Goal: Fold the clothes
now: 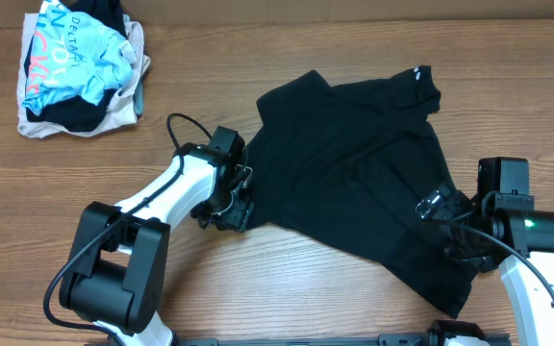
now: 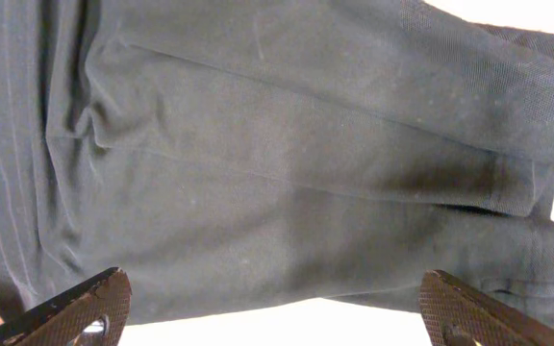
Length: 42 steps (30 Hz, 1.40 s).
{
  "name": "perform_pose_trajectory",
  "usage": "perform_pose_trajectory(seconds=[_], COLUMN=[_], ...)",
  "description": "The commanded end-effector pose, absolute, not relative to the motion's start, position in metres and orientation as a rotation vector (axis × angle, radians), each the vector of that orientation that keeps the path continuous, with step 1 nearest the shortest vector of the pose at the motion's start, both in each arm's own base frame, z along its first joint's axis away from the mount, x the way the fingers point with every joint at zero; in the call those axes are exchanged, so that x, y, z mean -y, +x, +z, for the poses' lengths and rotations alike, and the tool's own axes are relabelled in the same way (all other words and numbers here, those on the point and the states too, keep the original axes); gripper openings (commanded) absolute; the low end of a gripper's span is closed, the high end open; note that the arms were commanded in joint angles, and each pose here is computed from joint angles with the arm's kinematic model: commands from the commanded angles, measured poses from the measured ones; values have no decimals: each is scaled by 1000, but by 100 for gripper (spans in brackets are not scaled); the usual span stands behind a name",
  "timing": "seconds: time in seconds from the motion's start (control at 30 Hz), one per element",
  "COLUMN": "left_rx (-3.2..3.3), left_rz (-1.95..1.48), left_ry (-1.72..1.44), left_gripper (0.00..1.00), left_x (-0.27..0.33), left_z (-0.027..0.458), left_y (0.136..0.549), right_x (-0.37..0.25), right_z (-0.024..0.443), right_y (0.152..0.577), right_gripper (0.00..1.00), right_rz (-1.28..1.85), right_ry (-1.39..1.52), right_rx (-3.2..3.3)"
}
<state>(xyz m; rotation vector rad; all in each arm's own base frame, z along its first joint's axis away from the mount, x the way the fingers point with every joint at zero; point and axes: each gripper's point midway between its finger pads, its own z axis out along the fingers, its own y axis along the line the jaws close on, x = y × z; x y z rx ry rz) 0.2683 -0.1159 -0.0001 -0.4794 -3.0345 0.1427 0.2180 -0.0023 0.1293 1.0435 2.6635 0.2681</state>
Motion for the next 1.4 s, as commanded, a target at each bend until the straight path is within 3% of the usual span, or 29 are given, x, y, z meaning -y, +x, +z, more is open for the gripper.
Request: perform_pose_trajectory(seconds=[0.0,0.13,0.17,0.33,0.57,0.77,0.97,1.37], left_rx=[3030,3012,3006,3016,3257,3401,3431,3464], left_rz=[236,330,341,340,231,-8,1,0], left_ry=[-480,-470,-455,-401,-401,-277,-223,-224], left_gripper=[49,7,4,4,4,4,4,4], left_x=[126,136,137,139,118,67,56,57], left_z=[-3,-1,0,29,146,219,230,232], left_y=[266,263,261,278,359,381,386,393], right_x=[6,8,8,7,3,-7,-18,-78], right_z=[130,130,130,129,118,97,66,33], right_y=[218,218,218,213,199,213,228,231], right_gripper=[99,99,98,95,95,94,91,80], right_rz=[247,231,231,225,211,279,298,282], right_ry=[1036,1038,1038,1046,1082,1010,989,634], right_rx=[-2651,-2648,-2648,-2667,-2763,-2873,-2972,-3151])
